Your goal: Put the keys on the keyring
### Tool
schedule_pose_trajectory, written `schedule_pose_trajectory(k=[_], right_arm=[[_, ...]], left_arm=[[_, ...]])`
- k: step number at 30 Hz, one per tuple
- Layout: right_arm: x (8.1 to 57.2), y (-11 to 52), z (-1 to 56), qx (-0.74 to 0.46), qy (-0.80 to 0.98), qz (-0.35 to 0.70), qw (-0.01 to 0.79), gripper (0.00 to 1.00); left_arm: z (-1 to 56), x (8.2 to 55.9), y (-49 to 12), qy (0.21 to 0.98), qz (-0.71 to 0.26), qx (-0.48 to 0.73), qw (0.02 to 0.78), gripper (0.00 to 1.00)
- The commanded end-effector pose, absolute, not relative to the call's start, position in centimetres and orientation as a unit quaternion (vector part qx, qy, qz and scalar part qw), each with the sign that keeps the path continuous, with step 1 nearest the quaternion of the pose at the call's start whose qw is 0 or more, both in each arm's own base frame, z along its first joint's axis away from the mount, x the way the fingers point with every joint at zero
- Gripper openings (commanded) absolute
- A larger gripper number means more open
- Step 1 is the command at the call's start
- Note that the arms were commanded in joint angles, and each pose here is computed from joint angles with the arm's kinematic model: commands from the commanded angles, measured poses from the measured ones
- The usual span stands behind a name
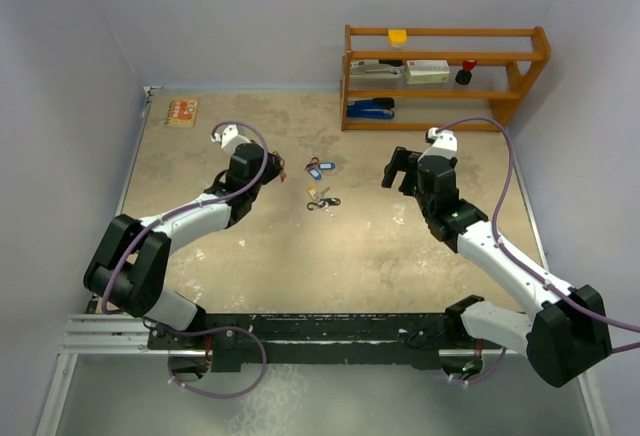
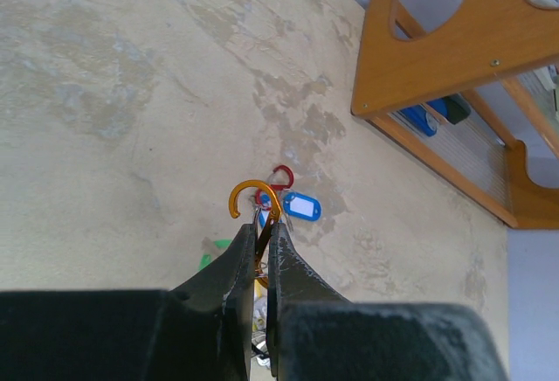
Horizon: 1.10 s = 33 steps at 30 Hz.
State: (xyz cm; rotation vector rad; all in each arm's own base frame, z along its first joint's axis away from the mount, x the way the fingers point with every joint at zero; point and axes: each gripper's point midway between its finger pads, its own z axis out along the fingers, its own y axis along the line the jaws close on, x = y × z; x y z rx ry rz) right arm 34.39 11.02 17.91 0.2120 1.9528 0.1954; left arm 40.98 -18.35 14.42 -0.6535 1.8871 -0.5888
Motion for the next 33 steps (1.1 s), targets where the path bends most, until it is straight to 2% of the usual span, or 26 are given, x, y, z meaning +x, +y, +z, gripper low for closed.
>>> schedule_pose_trajectory(k=[1,11,33], right_arm=[[35.0,11.5,19.2,0.089,0.813,0.095,0.568,1.0],[35.1,11.5,19.0,0.088,0.814,0.094,0.567,1.0],[34.8,11.4,19.0,0.089,0.813,0.096,0.567,1.0]], left_arm=[[16.2,41.7,-17.3,0.754,-0.263,-0.291,0.526,0.0],[14.9,42.1,-16.5,0.757,-0.259,-0.303,0.518,0.05],[13.1,42.3,-16.1,0.765,-0.254,-0.311,0.504,0.23]])
